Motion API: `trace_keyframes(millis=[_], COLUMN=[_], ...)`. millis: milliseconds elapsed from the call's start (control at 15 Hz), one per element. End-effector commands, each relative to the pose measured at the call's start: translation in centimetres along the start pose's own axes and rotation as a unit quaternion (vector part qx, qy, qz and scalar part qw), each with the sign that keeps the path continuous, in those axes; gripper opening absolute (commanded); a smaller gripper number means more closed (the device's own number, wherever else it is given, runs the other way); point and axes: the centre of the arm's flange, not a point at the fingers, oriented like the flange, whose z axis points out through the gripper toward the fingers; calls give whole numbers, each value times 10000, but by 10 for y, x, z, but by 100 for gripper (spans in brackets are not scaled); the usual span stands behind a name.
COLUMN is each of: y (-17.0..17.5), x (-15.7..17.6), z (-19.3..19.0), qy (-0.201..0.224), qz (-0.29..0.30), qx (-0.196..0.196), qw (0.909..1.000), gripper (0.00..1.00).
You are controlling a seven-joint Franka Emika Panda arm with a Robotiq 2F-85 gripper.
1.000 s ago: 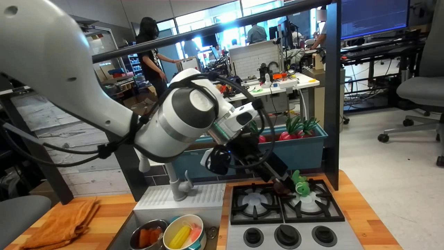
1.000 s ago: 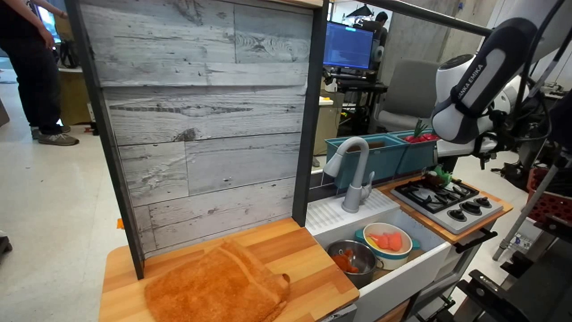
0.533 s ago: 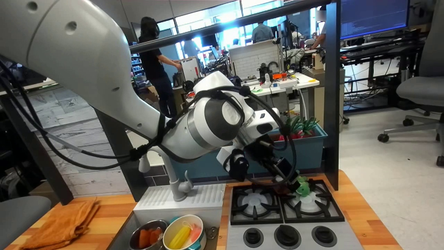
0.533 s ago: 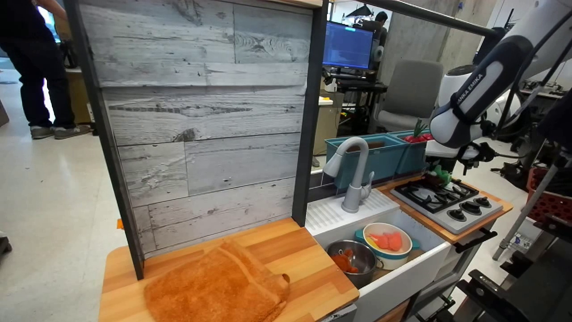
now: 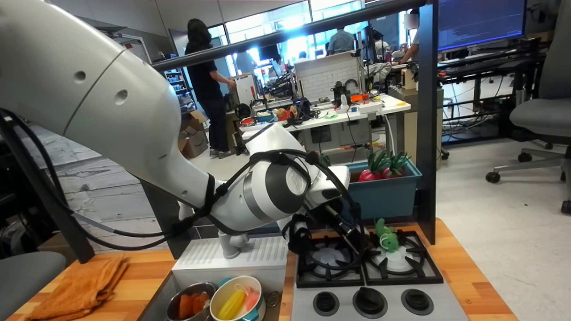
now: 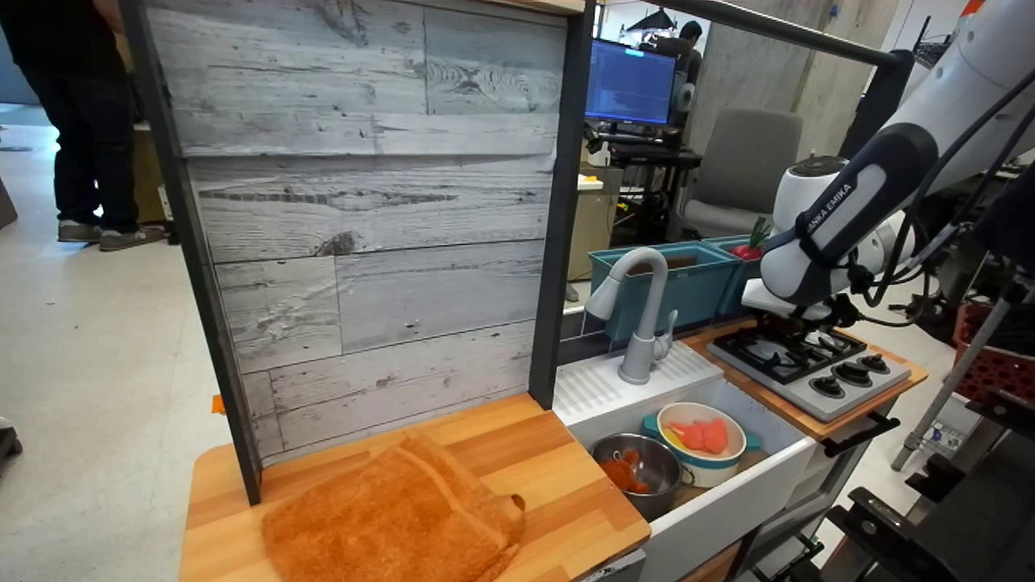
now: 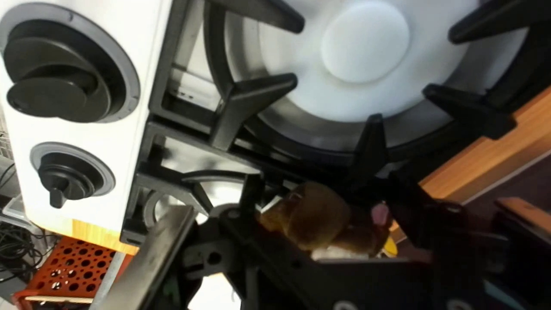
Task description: Pick the objects on the counter and the stove and put them in the pots in the sink, then wipe the counter with the cloth
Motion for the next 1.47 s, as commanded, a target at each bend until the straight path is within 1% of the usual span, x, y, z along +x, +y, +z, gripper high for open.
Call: trace_keyframes(millis=[0, 67, 133, 267, 333, 400, 467, 533, 600, 667, 733, 1067, 1267, 1400], y=[-10, -10, -9, -8, -7, -7, -6, -6, -7, -8, -8, -3, 4, 14], x=[7, 7, 6, 7, 6, 6, 6, 6, 5, 4, 4, 5, 5, 8], z=[10, 8, 7, 4, 4, 3, 1, 0, 0, -1, -1, 0, -11, -26], qy=[136, 145, 158, 172, 177, 198, 198, 209, 223, 261, 292, 397, 368, 333], qz=[164, 167, 170, 186, 193, 189, 184, 192, 198, 209, 206, 226, 162, 102], qx=[241, 256, 257, 263, 262, 257, 254, 279, 311, 365, 388, 418, 420, 427], qw=[9995, 9994, 9994, 9993, 9993, 9993, 9993, 9992, 9991, 9988, 9986, 9981, 9983, 9985], gripper=[45, 40, 40, 34, 34, 54, 84, 84, 89, 97, 100, 100, 100, 100])
